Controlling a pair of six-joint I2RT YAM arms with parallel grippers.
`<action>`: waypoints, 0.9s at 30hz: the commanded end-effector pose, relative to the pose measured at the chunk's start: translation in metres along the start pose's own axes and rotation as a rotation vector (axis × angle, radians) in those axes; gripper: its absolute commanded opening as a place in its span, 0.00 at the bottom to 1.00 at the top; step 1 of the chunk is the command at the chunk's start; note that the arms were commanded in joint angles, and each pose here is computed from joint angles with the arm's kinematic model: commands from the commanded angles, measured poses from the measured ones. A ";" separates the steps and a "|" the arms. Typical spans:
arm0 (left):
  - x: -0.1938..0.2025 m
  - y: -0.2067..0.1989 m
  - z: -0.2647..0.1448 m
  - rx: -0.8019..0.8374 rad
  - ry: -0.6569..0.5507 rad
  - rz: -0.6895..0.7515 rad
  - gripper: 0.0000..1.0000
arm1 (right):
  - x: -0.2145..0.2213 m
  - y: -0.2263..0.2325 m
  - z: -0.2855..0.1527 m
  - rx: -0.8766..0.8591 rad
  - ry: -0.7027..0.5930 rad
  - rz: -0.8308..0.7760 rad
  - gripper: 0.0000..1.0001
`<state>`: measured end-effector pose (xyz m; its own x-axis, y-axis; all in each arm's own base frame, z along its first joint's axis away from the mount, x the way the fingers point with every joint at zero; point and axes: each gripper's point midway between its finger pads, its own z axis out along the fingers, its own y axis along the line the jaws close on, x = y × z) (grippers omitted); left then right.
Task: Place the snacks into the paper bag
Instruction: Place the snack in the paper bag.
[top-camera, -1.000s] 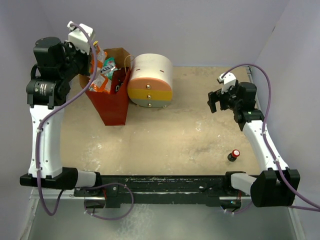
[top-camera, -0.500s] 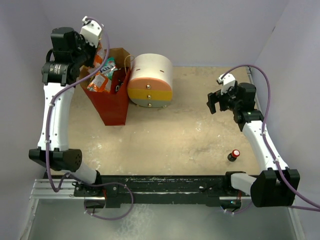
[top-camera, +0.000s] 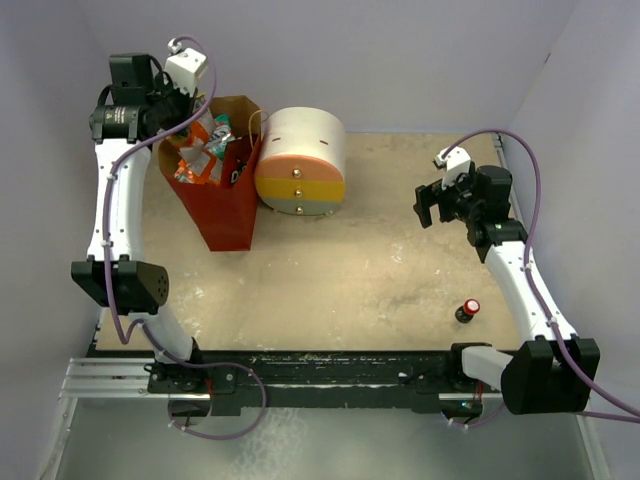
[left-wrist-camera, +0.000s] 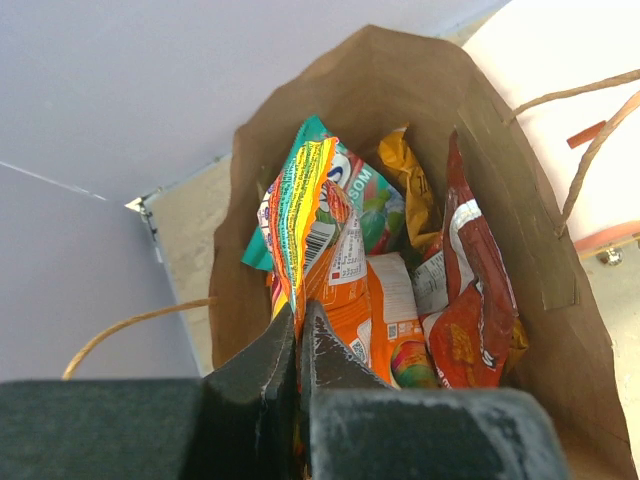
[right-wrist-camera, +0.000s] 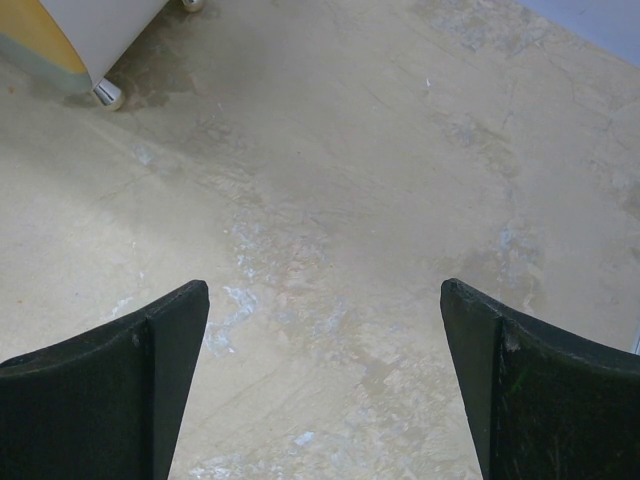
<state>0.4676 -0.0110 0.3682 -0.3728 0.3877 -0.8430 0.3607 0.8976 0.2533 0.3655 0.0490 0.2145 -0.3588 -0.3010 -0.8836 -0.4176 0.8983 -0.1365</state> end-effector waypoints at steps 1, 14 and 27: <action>-0.016 -0.002 -0.001 0.041 -0.056 -0.023 0.05 | -0.020 -0.003 -0.006 0.006 -0.074 -0.030 1.00; 0.029 -0.033 0.052 0.256 0.129 -0.142 0.22 | -0.019 -0.003 -0.006 0.010 -0.071 -0.035 1.00; 0.033 -0.034 0.067 0.266 0.132 -0.179 0.34 | -0.018 -0.004 -0.005 0.010 -0.069 -0.038 1.00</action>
<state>0.4966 -0.0451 0.2777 -0.5974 0.2837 -0.7501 0.4886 0.8705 -0.0598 0.3655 0.0487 0.2140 -0.3564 -0.3082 -0.8820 -0.4206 0.8959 -0.1431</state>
